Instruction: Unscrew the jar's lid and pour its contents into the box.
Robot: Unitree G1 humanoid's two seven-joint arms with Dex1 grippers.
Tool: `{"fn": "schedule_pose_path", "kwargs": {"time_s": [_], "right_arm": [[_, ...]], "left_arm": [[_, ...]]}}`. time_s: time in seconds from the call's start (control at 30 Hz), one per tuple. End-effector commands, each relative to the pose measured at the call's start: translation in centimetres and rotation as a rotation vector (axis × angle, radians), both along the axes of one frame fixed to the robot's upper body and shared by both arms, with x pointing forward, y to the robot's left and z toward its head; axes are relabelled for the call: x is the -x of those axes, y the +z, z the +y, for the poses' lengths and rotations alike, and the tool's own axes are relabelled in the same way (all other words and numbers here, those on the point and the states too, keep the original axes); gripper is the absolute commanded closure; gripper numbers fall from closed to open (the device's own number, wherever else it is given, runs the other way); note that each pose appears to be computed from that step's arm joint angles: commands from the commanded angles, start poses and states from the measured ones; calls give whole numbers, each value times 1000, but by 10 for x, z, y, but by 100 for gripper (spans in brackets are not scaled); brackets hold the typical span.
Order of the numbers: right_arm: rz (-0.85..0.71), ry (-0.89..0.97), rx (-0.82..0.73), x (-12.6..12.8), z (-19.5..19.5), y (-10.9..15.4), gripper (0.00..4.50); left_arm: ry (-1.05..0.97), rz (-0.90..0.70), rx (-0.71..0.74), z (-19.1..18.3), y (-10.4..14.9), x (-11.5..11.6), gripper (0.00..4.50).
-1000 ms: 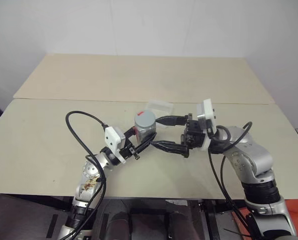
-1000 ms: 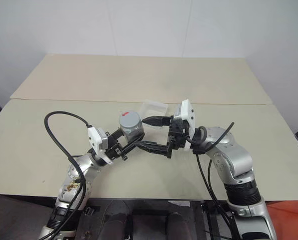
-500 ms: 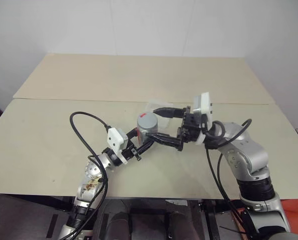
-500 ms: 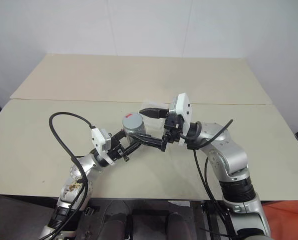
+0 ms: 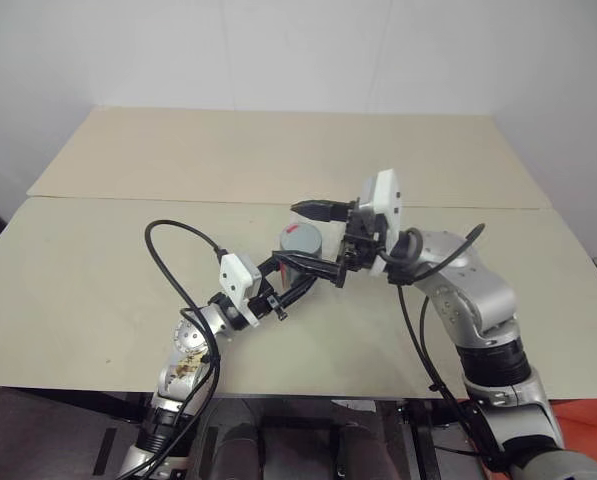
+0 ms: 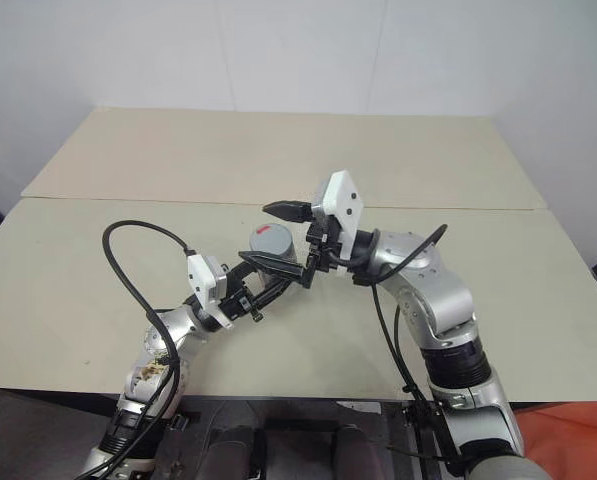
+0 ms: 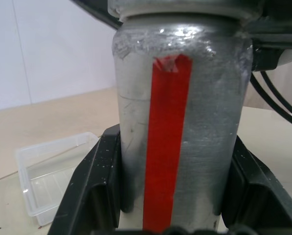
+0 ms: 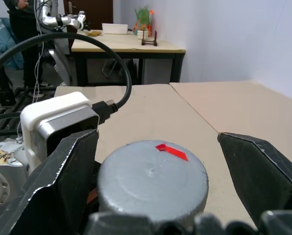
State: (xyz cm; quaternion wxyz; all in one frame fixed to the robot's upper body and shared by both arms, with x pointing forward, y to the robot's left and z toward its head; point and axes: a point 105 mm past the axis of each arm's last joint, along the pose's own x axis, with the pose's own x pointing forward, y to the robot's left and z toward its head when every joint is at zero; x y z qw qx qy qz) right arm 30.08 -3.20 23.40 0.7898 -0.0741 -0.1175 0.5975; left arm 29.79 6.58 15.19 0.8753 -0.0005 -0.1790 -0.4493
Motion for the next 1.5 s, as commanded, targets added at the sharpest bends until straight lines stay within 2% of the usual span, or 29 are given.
{"fn": "schedule_pose_path", "kwargs": {"time_s": [0.03, 0.53, 0.77, 1.5], "right_arm": [[-48, -1, -17, 2, -7, 12, 0], [-36, -27, -6, 6, -27, 7, 0], [-12, 17, 0, 13, -30, 4, 0], [4, -116, 11, -8, -55, 0, 0]], "left_arm": [[-3, -54, 22, 1, 10, 5, 236], [-8, -47, 28, 3, 7, 3, 236], [-11, -48, 28, 3, 7, 3, 236], [-9, -51, 20, 5, 8, 2, 236]]}}
